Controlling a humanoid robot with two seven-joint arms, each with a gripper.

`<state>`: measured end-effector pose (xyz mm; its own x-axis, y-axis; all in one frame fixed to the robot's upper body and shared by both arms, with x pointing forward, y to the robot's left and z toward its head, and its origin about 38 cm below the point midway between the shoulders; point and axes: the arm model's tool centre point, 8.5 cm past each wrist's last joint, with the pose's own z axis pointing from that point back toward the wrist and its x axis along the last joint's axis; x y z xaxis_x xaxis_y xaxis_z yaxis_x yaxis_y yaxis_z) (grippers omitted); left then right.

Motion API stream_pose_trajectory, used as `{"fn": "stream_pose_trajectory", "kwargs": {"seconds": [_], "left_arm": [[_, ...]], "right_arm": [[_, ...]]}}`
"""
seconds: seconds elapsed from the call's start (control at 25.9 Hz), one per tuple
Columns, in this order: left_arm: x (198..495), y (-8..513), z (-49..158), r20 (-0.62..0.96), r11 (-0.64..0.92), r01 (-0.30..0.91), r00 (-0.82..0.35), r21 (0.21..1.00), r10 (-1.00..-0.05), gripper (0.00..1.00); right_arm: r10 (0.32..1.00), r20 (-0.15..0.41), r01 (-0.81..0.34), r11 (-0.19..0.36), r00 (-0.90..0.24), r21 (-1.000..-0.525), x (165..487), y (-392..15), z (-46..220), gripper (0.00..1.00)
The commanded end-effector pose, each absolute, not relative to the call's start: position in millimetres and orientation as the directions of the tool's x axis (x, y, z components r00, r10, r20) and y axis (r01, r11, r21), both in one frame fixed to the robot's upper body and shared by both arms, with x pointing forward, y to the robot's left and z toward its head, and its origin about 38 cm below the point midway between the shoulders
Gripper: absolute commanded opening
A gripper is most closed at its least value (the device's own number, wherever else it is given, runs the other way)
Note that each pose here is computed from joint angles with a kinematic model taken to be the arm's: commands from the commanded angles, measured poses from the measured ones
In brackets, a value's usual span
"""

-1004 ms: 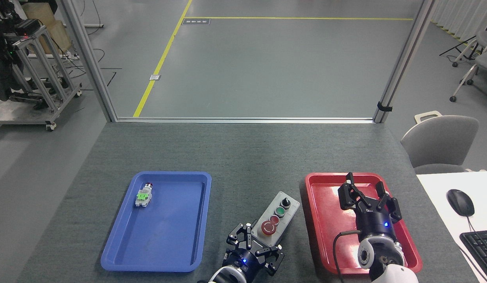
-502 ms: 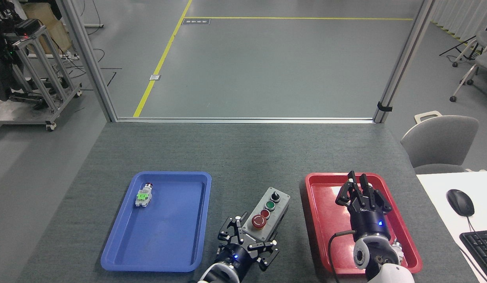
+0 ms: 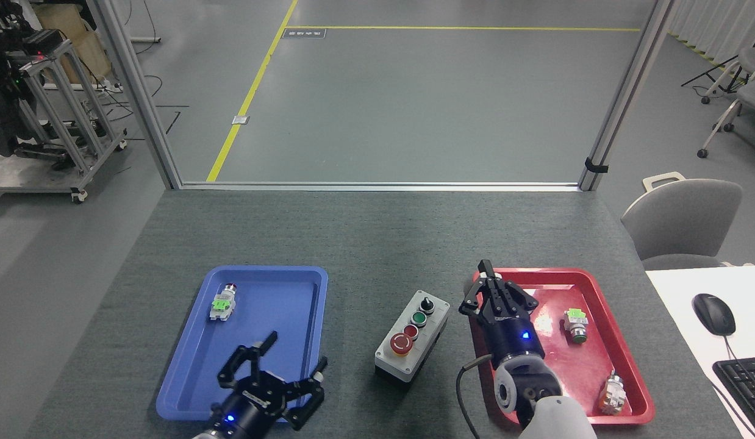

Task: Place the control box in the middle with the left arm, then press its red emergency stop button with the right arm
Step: 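Withdraw the left gripper and move the right gripper over the control box, then press down on the red emergency stop button with the right gripper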

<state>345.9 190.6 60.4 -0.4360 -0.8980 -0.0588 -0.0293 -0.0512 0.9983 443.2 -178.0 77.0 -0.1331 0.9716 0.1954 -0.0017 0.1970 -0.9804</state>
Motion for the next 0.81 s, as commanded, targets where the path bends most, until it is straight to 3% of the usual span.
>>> {"fn": "stream_pose_trajectory", "kwargs": {"seconds": [0.0, 0.27, 0.77], "left_arm": [[359.7, 244.0, 82.5, -0.033, -0.013, -0.065, -0.323, 0.998, -0.946, 0.98], [395.6, 268.5, 101.0, 0.079, 0.101, -0.099, -0.207, 0.990, -0.975, 0.98], [426.8, 313.5, 113.2, 0.173, 0.183, -0.137, -0.079, 0.974, -0.982, 0.99]], "right_arm": [[0.969, 0.159, -0.067, 0.149, -0.187, -0.987, 441.4, -145.1, 60.2, 0.00], [0.966, 0.079, -0.138, 0.046, -0.246, -0.989, 429.7, -106.6, 32.3, 0.00], [0.948, 0.071, -0.199, 0.009, -0.310, -0.980, 420.3, -71.7, 12.2, 0.00]]}}
